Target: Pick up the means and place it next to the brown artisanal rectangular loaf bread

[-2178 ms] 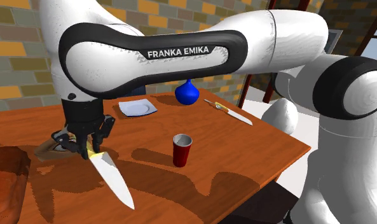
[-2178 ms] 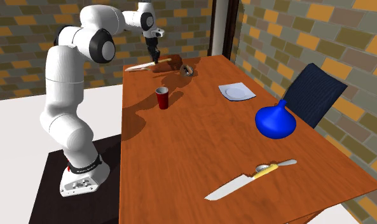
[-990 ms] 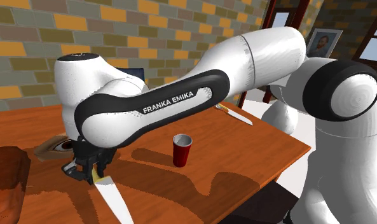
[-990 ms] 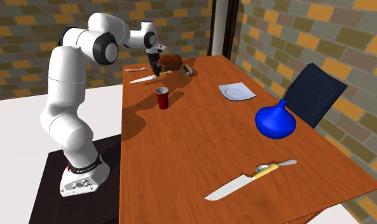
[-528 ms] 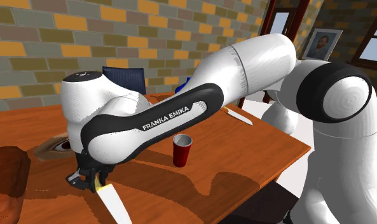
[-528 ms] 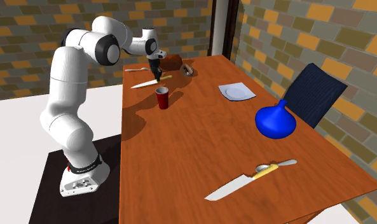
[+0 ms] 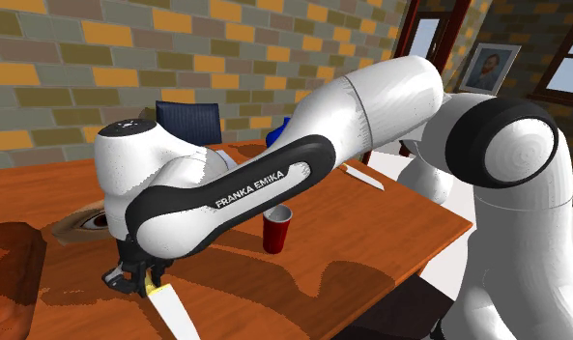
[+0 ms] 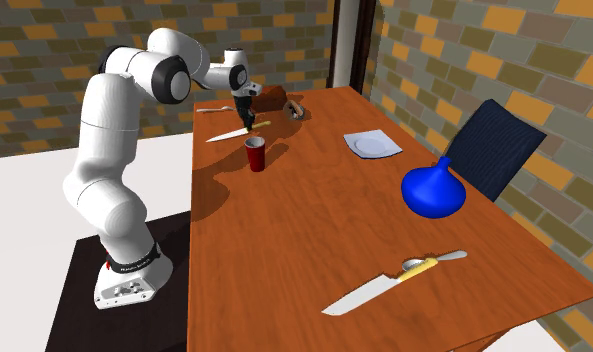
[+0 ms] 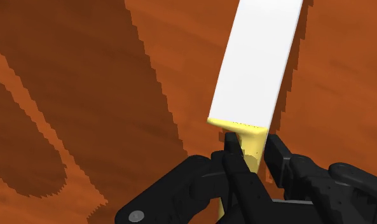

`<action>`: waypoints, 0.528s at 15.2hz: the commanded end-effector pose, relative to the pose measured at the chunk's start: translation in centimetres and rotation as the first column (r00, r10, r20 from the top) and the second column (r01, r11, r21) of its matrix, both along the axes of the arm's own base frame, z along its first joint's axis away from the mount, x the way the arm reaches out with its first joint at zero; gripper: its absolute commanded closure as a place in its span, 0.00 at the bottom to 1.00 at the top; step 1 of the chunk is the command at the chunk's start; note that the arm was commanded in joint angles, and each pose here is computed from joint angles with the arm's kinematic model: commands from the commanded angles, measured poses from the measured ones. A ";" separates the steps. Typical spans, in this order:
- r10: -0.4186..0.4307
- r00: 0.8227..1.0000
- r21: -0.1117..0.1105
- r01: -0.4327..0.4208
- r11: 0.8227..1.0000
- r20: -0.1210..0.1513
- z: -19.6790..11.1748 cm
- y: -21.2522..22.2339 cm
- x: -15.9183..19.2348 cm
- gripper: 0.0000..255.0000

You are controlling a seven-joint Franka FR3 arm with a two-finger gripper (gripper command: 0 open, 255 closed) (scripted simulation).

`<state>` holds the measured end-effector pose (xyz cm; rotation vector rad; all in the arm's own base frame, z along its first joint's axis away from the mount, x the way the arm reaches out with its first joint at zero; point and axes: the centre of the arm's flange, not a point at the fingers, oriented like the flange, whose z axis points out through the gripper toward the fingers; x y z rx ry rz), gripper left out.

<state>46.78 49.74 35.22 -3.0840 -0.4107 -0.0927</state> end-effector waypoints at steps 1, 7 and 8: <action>0.000 1.000 0.000 0.000 1.000 0.000 0.0 0.0 0.0 1.00; 0.000 1.000 0.000 0.000 1.000 0.000 0.0 0.0 0.0 0.00; 0.000 1.000 0.000 0.000 1.000 0.000 0.0 0.0 0.0 0.00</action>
